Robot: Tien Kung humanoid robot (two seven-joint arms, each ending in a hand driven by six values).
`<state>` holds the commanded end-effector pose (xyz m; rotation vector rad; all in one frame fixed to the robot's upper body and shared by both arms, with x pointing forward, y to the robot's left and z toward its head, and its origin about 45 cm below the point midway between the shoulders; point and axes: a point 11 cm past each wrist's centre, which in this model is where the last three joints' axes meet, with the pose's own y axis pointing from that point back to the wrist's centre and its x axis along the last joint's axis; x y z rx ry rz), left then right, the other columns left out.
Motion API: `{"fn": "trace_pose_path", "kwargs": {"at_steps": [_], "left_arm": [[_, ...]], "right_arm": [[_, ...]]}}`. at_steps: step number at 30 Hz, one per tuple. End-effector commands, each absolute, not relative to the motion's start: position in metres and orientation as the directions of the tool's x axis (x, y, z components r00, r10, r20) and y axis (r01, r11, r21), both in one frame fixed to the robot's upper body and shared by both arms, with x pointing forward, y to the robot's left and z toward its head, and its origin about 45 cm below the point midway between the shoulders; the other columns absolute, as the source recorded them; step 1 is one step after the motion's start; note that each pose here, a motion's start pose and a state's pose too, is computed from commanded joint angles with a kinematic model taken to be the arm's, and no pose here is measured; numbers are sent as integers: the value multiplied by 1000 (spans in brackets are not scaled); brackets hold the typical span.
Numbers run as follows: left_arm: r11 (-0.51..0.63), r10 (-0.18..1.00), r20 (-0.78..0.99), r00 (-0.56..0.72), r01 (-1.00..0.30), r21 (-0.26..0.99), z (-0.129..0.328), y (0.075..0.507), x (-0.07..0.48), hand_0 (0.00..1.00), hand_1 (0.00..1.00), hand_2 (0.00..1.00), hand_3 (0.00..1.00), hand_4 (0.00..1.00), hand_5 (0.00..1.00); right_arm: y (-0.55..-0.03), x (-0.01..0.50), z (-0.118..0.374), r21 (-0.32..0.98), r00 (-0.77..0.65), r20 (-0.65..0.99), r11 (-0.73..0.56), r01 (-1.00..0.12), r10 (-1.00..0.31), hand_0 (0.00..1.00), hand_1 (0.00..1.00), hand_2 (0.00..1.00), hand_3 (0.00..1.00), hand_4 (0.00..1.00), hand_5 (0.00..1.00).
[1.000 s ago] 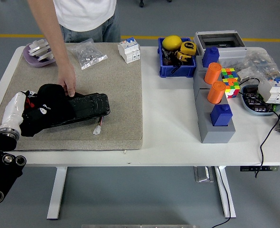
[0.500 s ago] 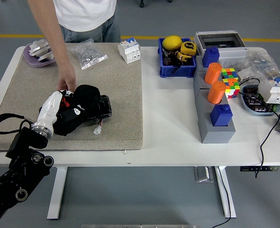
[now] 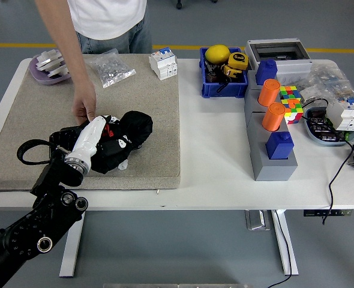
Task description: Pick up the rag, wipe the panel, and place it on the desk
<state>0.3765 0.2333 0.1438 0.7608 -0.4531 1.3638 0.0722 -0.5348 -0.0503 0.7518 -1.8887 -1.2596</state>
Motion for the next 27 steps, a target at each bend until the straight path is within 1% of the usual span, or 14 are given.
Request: {"fn": "trace_pose_path", "kwargs": {"at_steps": [17, 21, 27], "left_arm": [[14, 690, 702, 175, -973, 230, 140, 240, 372, 209, 192, 578, 528, 155, 2], [-1, 693, 702, 164, -974, 229, 139, 245, 370, 208, 192, 577, 528, 155, 2], [-53, 692, 711, 126, -973, 223, 139, 264, 368, 209, 192, 577, 528, 155, 2]], "right_arm": [[-535, 73, -50, 933, -566, 252, 353, -74, -785, 746, 284, 651, 619, 998, 569], [-536, 72, -50, 932, -567, 253, 354, -73, -784, 745, 284, 652, 619, 998, 569], [-536, 73, -50, 932, -568, 252, 354, -75, -784, 744, 284, 652, 618, 998, 569]]}}
